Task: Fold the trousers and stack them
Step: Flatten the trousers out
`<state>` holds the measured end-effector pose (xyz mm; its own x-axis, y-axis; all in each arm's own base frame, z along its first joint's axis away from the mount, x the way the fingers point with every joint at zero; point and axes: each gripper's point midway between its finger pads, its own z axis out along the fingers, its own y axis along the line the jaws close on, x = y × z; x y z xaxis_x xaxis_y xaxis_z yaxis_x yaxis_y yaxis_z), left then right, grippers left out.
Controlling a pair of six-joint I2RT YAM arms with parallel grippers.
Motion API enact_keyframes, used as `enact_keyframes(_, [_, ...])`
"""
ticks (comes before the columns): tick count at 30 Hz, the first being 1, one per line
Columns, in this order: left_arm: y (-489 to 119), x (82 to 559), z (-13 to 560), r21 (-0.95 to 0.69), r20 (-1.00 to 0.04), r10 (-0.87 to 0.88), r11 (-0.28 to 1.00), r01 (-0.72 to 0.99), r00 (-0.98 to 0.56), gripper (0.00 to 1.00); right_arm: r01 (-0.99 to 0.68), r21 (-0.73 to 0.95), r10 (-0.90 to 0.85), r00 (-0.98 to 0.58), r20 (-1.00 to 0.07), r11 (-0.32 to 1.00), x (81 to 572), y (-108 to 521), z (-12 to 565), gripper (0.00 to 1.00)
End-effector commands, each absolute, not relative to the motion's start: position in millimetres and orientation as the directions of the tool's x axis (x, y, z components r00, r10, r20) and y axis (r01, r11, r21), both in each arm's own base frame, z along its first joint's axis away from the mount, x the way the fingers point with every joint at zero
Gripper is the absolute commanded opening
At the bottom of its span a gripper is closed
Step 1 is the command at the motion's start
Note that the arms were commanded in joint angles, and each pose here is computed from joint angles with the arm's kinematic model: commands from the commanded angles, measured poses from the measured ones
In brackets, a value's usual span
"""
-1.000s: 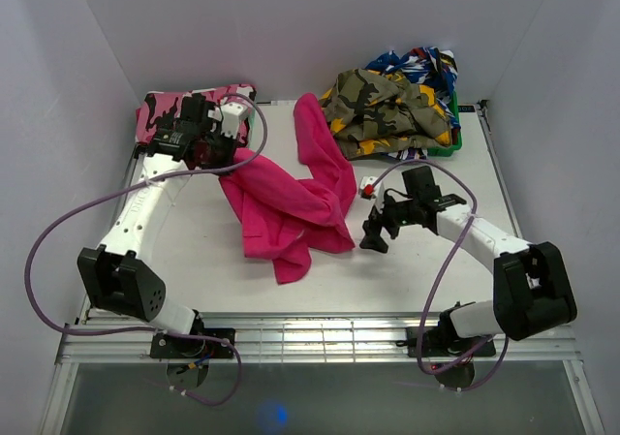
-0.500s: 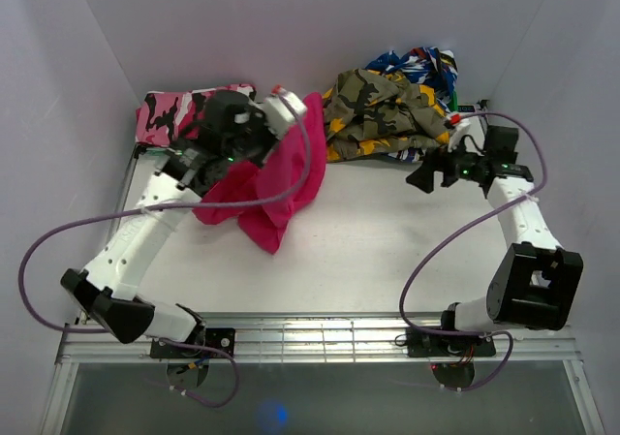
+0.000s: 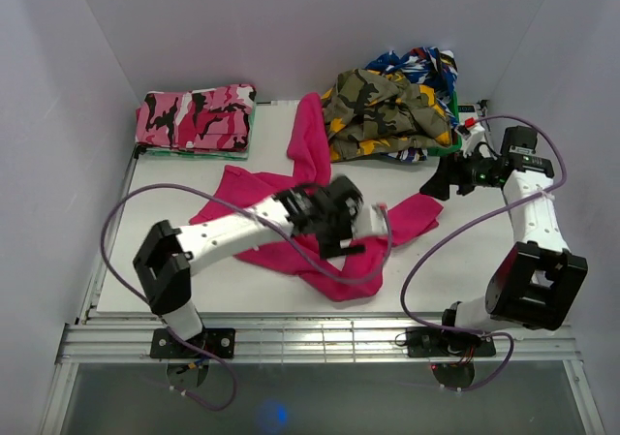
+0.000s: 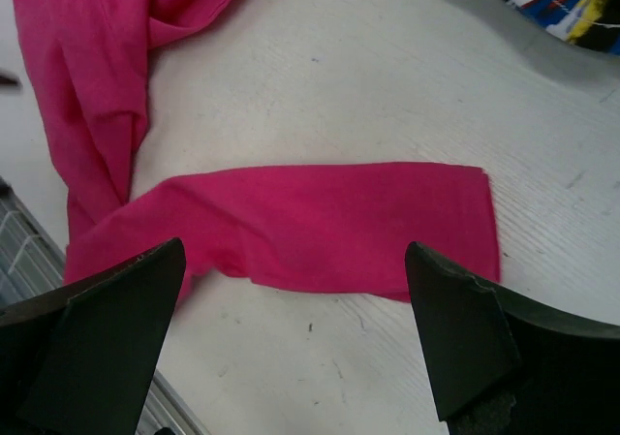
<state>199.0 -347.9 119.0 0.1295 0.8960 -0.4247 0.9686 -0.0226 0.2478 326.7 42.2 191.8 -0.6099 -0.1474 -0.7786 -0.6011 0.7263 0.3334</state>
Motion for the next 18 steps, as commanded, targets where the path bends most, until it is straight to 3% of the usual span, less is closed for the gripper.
enact_keyframes(1, [-301.6, 283.1, 267.4, 0.270, -0.741, 0.667, 0.407, 0.872, -0.082, 0.93, -0.634, 0.358, -0.158, -0.610, -0.776, 0.686, 332.1, 67.4, 197.6, 1.00])
enact_keyframes(4, [-233.0, 323.9, 273.2, 0.177, -0.757, 0.591, 0.595, 0.784, -0.278, 0.93, -0.679, 0.363, -0.221, -0.613, -0.758, 0.638, 323.9, 114.1, 181.1, 0.96])
enact_keyframes(7, [-170.4, 342.1, 234.9, 0.071, -0.709, 0.526, 0.716, 0.694, -0.470, 0.91, -0.736, 0.286, -0.332, -0.569, -0.752, 0.613, 320.6, 139.8, 163.3, 0.95])
enact_keyframes(10, [-72.5, 365.1, 200.7, -0.082, -0.654, 0.325, 0.867, 0.492, -0.683, 0.89, -0.797, 0.197, -0.472, -0.515, -0.715, 0.571, 317.8, 156.0, 134.5, 0.94])
enact_keyframes(14, [-30.4, 367.9, 153.5, -0.207, -0.559, 0.214, 0.899, 0.385, -0.801, 0.88, -0.904, 0.038, -0.654, -0.336, -0.678, 0.425, 328.0, 160.5, 105.8, 0.94])
enact_keyframes(18, [-20.0, 363.4, 112.5, -0.210, -0.479, 0.208, 0.916, 0.341, -0.853, 0.88, -0.961, -0.007, -0.784, -0.221, -0.580, 0.276, 326.9, 151.9, 76.0, 0.95])
